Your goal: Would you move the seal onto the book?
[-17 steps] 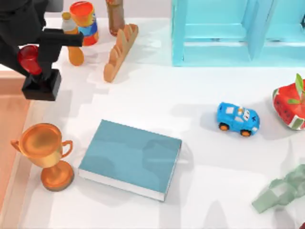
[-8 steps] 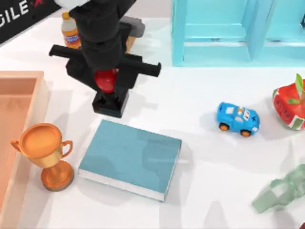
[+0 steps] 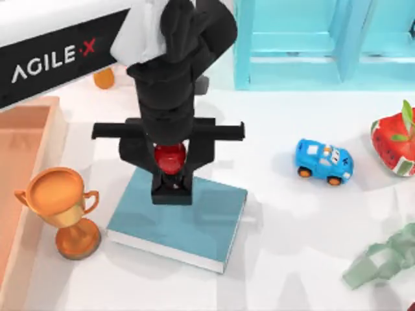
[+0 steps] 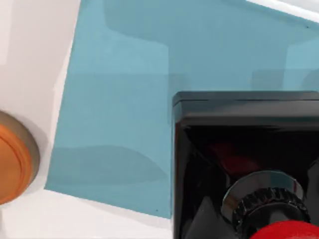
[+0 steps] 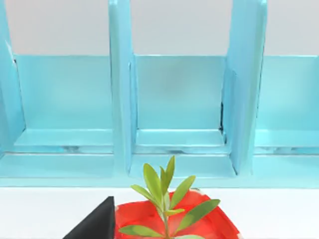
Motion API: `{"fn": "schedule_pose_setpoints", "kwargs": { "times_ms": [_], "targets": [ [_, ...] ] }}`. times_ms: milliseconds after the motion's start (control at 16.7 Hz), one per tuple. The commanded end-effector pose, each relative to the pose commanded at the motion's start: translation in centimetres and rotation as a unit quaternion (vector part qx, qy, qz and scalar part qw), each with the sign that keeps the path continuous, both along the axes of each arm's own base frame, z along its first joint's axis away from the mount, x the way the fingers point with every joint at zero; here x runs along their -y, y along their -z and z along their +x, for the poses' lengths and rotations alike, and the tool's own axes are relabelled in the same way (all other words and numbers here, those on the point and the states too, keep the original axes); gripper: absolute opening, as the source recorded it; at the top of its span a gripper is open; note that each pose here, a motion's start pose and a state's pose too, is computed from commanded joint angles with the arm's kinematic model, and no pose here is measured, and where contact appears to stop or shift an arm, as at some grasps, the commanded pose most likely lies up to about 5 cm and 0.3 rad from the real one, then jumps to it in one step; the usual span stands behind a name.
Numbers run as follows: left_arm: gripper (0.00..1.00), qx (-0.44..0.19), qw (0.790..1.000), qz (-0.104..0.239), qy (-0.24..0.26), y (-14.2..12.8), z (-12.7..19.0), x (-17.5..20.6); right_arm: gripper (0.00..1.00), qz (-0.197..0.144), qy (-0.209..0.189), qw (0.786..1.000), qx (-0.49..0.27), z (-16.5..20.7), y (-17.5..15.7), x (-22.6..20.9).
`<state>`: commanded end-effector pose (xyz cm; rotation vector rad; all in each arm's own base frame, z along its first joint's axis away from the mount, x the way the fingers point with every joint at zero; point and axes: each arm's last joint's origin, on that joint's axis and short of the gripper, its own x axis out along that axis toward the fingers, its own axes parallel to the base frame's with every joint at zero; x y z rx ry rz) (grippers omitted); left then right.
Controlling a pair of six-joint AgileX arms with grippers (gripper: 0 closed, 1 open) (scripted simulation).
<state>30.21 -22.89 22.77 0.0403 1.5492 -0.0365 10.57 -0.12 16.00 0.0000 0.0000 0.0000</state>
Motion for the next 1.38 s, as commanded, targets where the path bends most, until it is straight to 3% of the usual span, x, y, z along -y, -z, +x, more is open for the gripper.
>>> {"fn": "schedule_pose_setpoints", "kwargs": {
  "times_ms": [840,1380],
  "targets": [
    [0.00,-0.009,1.000,-0.003,-0.014,0.19,-0.27,0.18,1.00,0.000,0.000,1.000,0.000,0.00,0.00,0.00],
    [0.68,-0.009,1.000,-0.003,-0.014,0.19,-0.27,0.18,1.00,0.000,0.000,1.000,0.000,0.00,0.00,0.00]
  ]
}}
